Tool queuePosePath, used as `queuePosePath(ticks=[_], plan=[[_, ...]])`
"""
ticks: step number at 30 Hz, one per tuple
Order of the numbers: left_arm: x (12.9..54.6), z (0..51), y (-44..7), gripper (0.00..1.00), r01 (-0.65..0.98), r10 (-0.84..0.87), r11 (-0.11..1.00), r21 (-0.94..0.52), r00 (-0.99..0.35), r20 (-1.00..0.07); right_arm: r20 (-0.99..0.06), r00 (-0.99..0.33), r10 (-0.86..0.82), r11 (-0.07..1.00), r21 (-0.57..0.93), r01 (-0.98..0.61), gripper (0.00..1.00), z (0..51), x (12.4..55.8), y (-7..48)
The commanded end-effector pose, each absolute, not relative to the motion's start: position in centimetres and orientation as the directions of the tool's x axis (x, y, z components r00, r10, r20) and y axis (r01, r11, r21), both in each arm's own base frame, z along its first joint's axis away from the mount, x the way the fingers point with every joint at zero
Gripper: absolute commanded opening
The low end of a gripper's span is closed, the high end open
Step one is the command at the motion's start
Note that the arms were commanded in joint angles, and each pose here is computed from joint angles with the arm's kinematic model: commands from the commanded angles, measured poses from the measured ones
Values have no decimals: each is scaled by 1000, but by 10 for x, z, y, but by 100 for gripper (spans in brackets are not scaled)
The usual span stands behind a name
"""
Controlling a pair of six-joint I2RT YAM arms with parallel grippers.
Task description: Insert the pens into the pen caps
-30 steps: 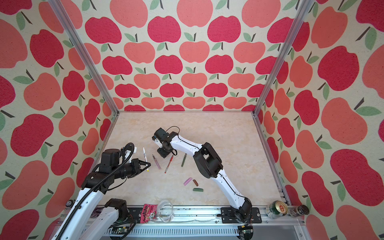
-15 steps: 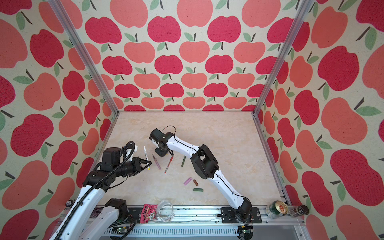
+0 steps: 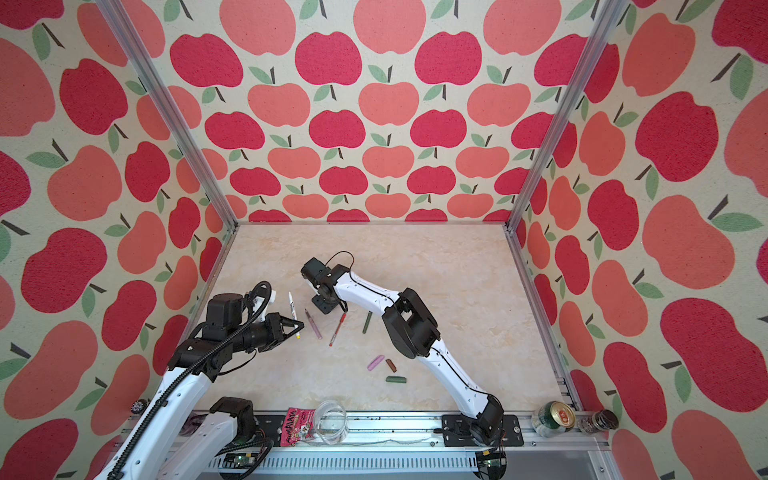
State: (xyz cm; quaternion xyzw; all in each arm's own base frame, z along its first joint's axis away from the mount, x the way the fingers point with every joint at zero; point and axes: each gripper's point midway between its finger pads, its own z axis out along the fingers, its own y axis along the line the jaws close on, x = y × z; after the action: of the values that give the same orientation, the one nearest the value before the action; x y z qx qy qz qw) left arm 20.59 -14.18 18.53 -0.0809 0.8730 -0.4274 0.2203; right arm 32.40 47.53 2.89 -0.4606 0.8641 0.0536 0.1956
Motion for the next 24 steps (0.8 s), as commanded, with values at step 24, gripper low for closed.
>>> queuePosePath(ticks=[24], plan=[[216,194,-144,0,97,-328,608,-788,-873,-361,-344,-644,-683,716,-139,-684,53,16,360,430]])
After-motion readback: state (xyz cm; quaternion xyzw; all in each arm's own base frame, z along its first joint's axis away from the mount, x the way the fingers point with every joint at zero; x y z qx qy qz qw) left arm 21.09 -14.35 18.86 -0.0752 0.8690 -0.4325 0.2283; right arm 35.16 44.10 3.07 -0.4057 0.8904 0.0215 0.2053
